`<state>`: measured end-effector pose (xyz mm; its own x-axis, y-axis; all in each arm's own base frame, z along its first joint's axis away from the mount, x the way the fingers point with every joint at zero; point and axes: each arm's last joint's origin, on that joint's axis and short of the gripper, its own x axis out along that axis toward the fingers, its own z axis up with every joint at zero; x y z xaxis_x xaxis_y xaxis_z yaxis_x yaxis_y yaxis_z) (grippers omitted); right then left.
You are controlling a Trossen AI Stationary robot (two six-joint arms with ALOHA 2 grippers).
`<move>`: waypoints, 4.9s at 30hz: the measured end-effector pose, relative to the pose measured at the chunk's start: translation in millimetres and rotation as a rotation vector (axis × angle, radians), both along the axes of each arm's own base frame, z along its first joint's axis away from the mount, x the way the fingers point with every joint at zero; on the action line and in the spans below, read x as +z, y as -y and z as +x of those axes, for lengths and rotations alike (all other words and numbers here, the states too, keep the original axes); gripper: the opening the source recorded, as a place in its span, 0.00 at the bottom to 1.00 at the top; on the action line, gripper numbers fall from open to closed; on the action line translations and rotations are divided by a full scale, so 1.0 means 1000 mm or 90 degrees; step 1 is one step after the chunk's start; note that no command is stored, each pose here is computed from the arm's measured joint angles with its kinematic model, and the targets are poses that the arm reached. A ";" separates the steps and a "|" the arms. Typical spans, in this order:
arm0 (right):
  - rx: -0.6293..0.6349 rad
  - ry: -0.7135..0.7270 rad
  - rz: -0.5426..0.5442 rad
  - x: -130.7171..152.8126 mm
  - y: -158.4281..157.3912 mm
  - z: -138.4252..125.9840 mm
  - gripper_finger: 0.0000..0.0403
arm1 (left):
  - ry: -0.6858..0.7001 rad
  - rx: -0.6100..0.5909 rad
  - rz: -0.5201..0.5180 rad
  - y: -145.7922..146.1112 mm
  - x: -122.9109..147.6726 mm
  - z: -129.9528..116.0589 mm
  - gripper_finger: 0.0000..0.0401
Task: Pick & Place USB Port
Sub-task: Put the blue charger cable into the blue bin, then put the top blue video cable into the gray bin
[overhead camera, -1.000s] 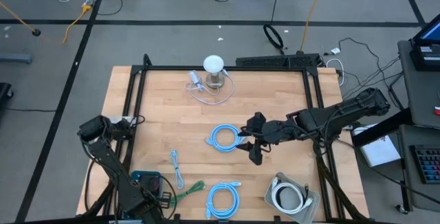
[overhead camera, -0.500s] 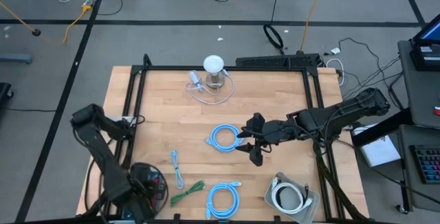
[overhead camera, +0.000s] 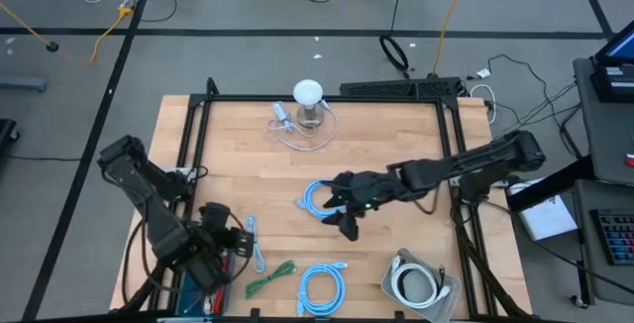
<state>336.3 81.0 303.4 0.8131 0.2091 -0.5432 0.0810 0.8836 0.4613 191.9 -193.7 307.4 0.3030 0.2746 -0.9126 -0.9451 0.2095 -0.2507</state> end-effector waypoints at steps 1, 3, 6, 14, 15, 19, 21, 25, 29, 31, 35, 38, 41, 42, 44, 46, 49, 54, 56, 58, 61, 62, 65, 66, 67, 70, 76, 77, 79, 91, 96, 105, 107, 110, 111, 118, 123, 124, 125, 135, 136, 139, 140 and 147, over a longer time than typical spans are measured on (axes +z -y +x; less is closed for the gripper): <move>-0.002 -0.011 0.008 -0.006 0.002 0.005 0.53 | -0.024 -0.009 -0.002 -0.002 0.000 0.000 0.28; -0.019 -0.031 0.012 -0.017 0.008 0.013 0.53 | -0.078 -0.025 -0.010 -0.007 -0.003 0.001 0.28; -0.040 -0.063 0.007 -0.030 0.018 0.020 0.53 | -0.146 -0.030 -0.023 -0.014 -0.012 0.001 0.28; -0.093 -0.073 0.029 -0.036 0.028 0.025 0.53 | -0.179 -0.082 -0.134 -0.039 -0.073 0.003 0.28; -0.103 -0.073 0.029 -0.036 0.029 0.026 0.53 | -0.173 -0.090 -0.147 -0.042 -0.084 0.002 0.28; -0.142 -0.066 0.039 -0.033 0.029 0.025 0.53 | -0.142 -0.098 -0.172 -0.054 -0.115 -0.004 0.28; -0.145 -0.062 0.046 -0.032 0.027 0.025 0.53 | -0.110 -0.110 -0.188 -0.057 -0.124 -0.005 0.28; -0.147 -0.065 0.046 -0.033 0.025 0.024 0.53 | -0.028 -0.133 -0.194 -0.064 -0.130 0.000 0.29; -0.162 -0.060 0.039 -0.033 0.026 0.024 0.53 | 0.013 -0.158 -0.221 -0.072 -0.132 0.012 0.34; -0.172 -0.057 0.033 -0.032 0.026 0.025 0.52 | 0.012 -0.169 -0.225 -0.077 -0.131 0.016 0.38; -0.172 -0.050 0.032 -0.032 0.026 0.025 0.47 | -0.020 -0.183 -0.244 -0.090 -0.134 0.020 0.46; -0.167 -0.028 0.034 -0.029 0.025 0.027 0.43 | -0.030 -0.204 -0.269 -0.095 -0.134 0.023 0.49; -0.160 -0.001 0.035 -0.025 0.023 0.029 0.39 | -0.047 -0.206 -0.281 -0.099 -0.135 0.022 0.51; -0.158 0.008 0.035 -0.024 0.023 0.030 0.38 | -0.056 -0.207 -0.285 -0.100 -0.135 0.022 0.51; -0.154 0.019 0.035 -0.023 0.023 0.031 0.37 | -0.068 -0.210 -0.290 -0.101 -0.135 0.021 0.51; -0.151 0.020 0.034 -0.023 0.023 0.031 0.37 | -0.073 -0.209 -0.289 -0.102 -0.136 0.021 0.50; -0.149 0.020 0.030 -0.023 0.023 0.031 0.39 | -0.074 -0.204 -0.290 -0.104 -0.137 0.022 0.48; -0.149 0.022 0.031 -0.023 0.023 0.031 0.46 | -0.091 -0.201 -0.292 -0.102 -0.145 0.026 0.47; -0.151 0.021 0.034 -0.023 0.023 0.031 0.48 | -0.105 -0.209 -0.305 -0.100 -0.152 0.029 0.47; -0.151 0.021 0.036 -0.023 0.023 0.031 0.50 | -0.116 -0.216 -0.315 -0.097 -0.162 0.034 0.48; -0.153 0.020 0.038 -0.023 0.023 0.031 0.51 | -0.125 -0.223 -0.325 -0.094 -0.173 0.040 0.50; -0.153 0.021 0.038 -0.023 0.023 0.031 0.51 | -0.131 -0.220 -0.326 -0.094 -0.176 0.042 0.50; -0.151 0.021 0.038 -0.023 0.023 0.031 0.51 | -0.152 -0.220 -0.319 -0.094 -0.179 0.043 0.47; -0.150 0.021 0.038 -0.023 0.022 0.031 0.51 | -0.156 -0.218 -0.316 -0.094 -0.179 0.042 0.44; -0.148 0.021 0.038 -0.022 0.021 0.030 0.52 | -0.161 -0.216 -0.312 -0.094 -0.180 0.041 0.40; -0.144 0.023 0.038 -0.022 0.019 0.030 0.52 | -0.165 -0.219 -0.297 -0.096 -0.177 0.038 0.19; -0.143 0.031 0.041 -0.021 0.018 0.030 0.52 | -0.119 -0.243 -0.264 -0.099 -0.169 0.040 0.02; -0.144 0.031 0.041 -0.021 0.018 0.030 0.52 | -0.108 -0.247 -0.247 -0.100 -0.166 0.041 0.02; -0.144 0.038 0.043 -0.020 0.018 0.031 0.52 | -0.089 -0.239 -0.195 -0.104 -0.155 0.040 0.01; -0.147 0.048 0.050 -0.018 0.018 0.032 0.52 | 0.051 -0.218 -0.234 -0.093 -0.041 -0.002 0.01; -0.142 0.049 0.043 -0.018 0.018 0.032 0.52 | -0.016 -0.198 -0.328 -0.049 -0.032 -0.039 0.00; -0.147 0.053 0.024 -0.018 0.028 0.033 0.52 | -0.055 -0.087 -0.351 0.004 -0.049 -0.076 0.00; -0.150 0.053 0.023 -0.018 0.030 0.034 0.52 | -0.054 -0.079 -0.340 0.008 -0.056 -0.069 0.00; -0.153 0.054 0.022 -0.018 0.032 0.034 0.52 | -0.074 -0.070 -0.337 0.014 -0.066 -0.062 0.00; -0.153 0.055 0.022 -0.018 0.033 0.034 0.52 | -0.084 -0.071 -0.332 0.017 -0.070 -0.061 0.00; -0.154 0.058 0.025 -0.017 0.033 0.034 0.52 | -0.167 -0.070 -0.321 0.027 -0.087 -0.062 0.00; -0.154 0.058 0.025 -0.017 0.033 0.034 0.52 | -0.206 -0.064 -0.327 0.026 -0.096 -0.064 0.00; -0.154 0.058 0.025 -0.017 0.033 0.034 0.52 | -0.213 -0.064 -0.331 0.026 -0.098 -0.065 0.00; -0.154 0.058 0.025 -0.017 0.033 0.034 0.52 | -0.217 -0.064 -0.336 0.026 -0.100 -0.065 0.00; -0.147 0.057 0.027 -0.017 0.028 0.033 0.52 | -0.223 -0.074 -0.324 0.023 -0.108 -0.069 0.13; -0.147 0.057 0.028 -0.017 0.027 0.033 0.52 | -0.220 -0.076 -0.324 0.024 -0.108 -0.068 0.17; -0.147 0.057 0.028 -0.017 0.027 0.033 0.52 | -0.215 -0.079 -0.332 0.025 -0.108 -0.068 0.28; -0.147 0.057 0.028 -0.017 0.027 0.033 0.52 | -0.213 -0.082 -0.336 0.026 -0.107 -0.067 0.31; -0.147 0.057 0.028 -0.017 0.027 0.033 0.52 | -0.167 -0.111 -0.331 0.023 -0.101 -0.067 0.49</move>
<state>369.8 53.6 286.2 0.8867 0.0345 -0.4610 0.2350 0.8252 0.5136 125.0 -216.9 206.5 0.0508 -0.2612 -0.9640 -0.9518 0.2798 -0.1259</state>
